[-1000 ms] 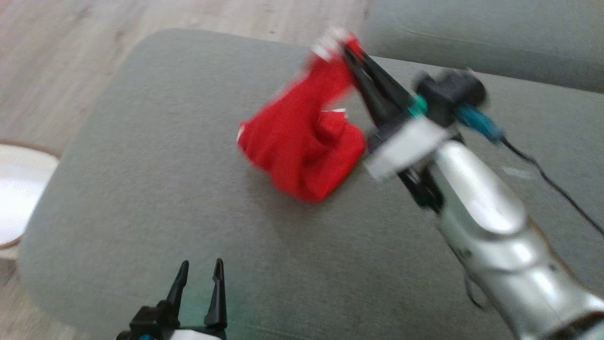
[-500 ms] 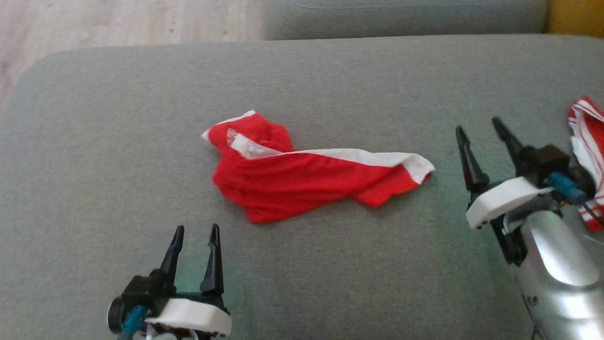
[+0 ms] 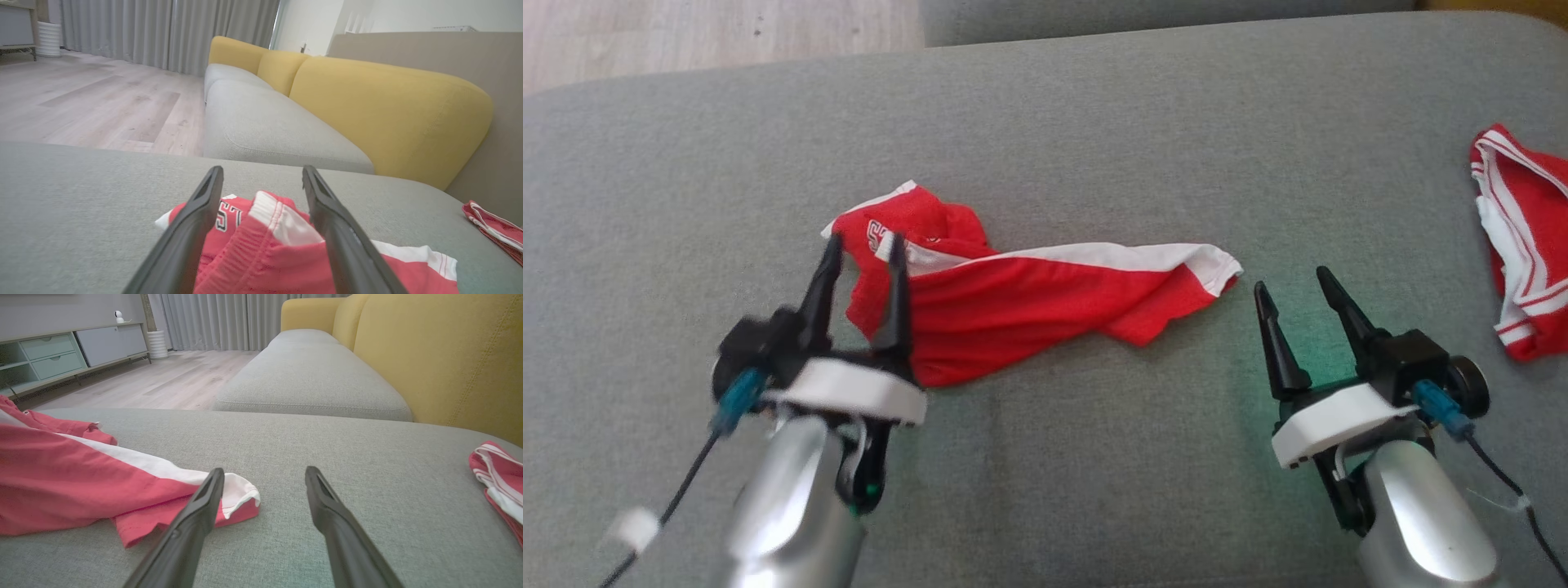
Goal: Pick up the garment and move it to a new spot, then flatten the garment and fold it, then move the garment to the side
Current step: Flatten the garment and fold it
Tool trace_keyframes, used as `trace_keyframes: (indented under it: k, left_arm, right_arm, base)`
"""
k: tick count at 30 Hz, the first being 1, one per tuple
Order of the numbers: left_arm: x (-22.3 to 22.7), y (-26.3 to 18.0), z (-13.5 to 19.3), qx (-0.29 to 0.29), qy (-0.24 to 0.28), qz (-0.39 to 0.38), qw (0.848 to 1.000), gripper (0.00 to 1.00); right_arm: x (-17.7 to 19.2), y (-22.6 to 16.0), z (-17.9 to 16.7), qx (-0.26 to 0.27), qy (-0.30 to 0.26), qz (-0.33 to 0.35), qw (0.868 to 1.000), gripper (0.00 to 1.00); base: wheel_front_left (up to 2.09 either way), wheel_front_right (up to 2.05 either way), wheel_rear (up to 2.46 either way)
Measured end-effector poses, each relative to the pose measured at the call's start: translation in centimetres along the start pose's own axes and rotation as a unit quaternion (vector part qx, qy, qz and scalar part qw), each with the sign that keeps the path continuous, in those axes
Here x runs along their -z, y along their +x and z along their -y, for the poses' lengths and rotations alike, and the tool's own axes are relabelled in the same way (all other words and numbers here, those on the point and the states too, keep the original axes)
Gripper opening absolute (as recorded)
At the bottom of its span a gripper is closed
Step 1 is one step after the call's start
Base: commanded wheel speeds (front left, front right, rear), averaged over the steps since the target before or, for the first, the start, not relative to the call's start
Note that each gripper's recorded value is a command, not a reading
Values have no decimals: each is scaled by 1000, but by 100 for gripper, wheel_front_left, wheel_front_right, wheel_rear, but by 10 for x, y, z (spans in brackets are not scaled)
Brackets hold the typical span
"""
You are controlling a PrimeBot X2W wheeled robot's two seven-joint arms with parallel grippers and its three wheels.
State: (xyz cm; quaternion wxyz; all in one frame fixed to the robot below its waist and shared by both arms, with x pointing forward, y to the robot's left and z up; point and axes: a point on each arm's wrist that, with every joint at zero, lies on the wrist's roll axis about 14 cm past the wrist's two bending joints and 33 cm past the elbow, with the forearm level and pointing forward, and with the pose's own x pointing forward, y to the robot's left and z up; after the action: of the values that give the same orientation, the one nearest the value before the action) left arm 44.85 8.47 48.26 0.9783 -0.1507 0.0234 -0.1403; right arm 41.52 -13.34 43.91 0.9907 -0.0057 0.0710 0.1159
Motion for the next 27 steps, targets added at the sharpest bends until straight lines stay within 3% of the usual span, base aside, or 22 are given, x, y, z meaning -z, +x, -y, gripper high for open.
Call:
trace_keyframes:
  k: [10,11,12,13,16,21,27]
  left_arm:
    - [54,9,2,15,16,-105,994,100]
    - [58,8,0,12,16,-112,994,84]
    - [61,6,-1,10,15,-117,993,45]
    - [64,5,-2,8,16,-122,992,0]
    - [65,2,-13,-13,5,-123,992,0]
    - [30,4,-33,-61,-9,-62,996,0]
    - [69,-45,-39,-86,-22,-109,990,0]
  right_arm:
    - [3,-4,3,7,3,-3,1000,100]
    - [3,-4,3,7,3,-3,1000,100]
    - [3,-3,3,7,4,-3,1000,100]
    - [3,-3,2,6,5,-3,1000,100]
    - [4,0,-2,1,12,-3,1000,100]
    - [1,2,-15,-14,31,1,999,100]
    - [7,-11,-24,-19,53,-7,998,100]
  base:
    - [0,0,0]
    - [0,0,0]
    - [0,0,0]
    - [0,0,0]
    - [0,0,0]
    - [0,0,0]
    - [0,0,0]
